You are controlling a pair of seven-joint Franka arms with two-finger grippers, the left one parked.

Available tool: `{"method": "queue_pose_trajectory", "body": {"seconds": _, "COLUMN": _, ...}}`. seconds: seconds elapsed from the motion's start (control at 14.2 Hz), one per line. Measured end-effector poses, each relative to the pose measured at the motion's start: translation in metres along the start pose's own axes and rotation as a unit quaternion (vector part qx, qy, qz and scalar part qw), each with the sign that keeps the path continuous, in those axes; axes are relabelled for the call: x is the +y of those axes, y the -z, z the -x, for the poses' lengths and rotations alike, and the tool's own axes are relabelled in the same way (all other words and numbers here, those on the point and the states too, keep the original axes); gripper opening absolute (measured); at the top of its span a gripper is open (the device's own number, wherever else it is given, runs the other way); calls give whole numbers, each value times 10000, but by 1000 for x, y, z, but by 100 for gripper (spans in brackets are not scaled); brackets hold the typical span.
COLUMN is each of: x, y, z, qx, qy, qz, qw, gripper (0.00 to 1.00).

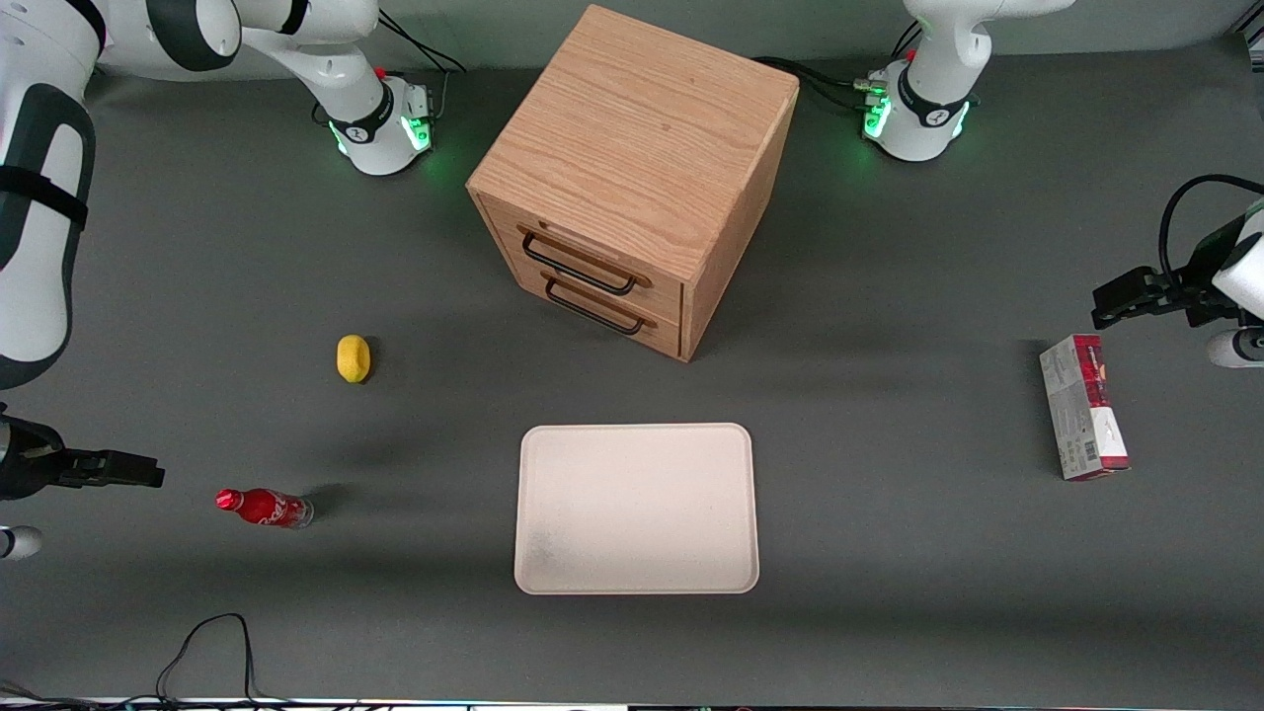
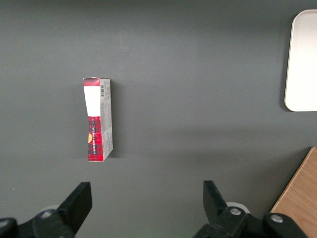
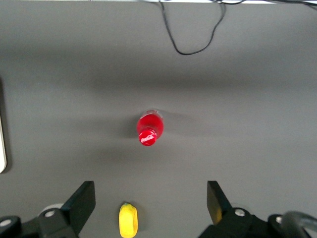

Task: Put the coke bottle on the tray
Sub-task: 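Move the right gripper, open, above the red Coca-Cola bottle, then lower the right gripper around the bottle cap and close it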

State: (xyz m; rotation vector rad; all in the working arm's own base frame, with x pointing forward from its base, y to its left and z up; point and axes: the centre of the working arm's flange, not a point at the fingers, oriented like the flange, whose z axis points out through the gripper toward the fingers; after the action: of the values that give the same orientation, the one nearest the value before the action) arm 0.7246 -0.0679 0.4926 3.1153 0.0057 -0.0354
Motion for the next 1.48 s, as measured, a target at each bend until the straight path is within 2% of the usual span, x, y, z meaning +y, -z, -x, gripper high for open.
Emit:
{"method": "queue_pose_trajectory", "body": {"seconds": 0.21, "x": -3, "y": -38, "z": -6, "qx": -220, "qy": 220, "qz": -38, "qw": 9995, "gripper": 100}}
{"method": "queue_pose_trajectory", "body": {"seconds": 0.64, "x": -23, "y": -138, "z": -20, "qx": 60, "qy": 378, "qz": 5, "qw": 9993, "gripper": 100}}
{"method": "queue_pose_trajectory", "body": {"seconds": 0.85, "x": -24, "y": -155, "z": -22, "qx": 99, "qy": 369, "qz": -7, "qw": 9993, "gripper": 100}}
{"method": "queue_pose_trajectory", "body": {"seconds": 1.2, "x": -15, "y": -172, "z": -16, "qx": -78, "qy": 299, "qz": -33, "qw": 9995, "gripper": 100}}
{"method": "queue_pose_trajectory", "body": {"seconds": 1.48, "x": -12, "y": -175, "z": -14, "qx": -118, "qy": 283, "qz": -36, "qw": 9995, "gripper": 100}}
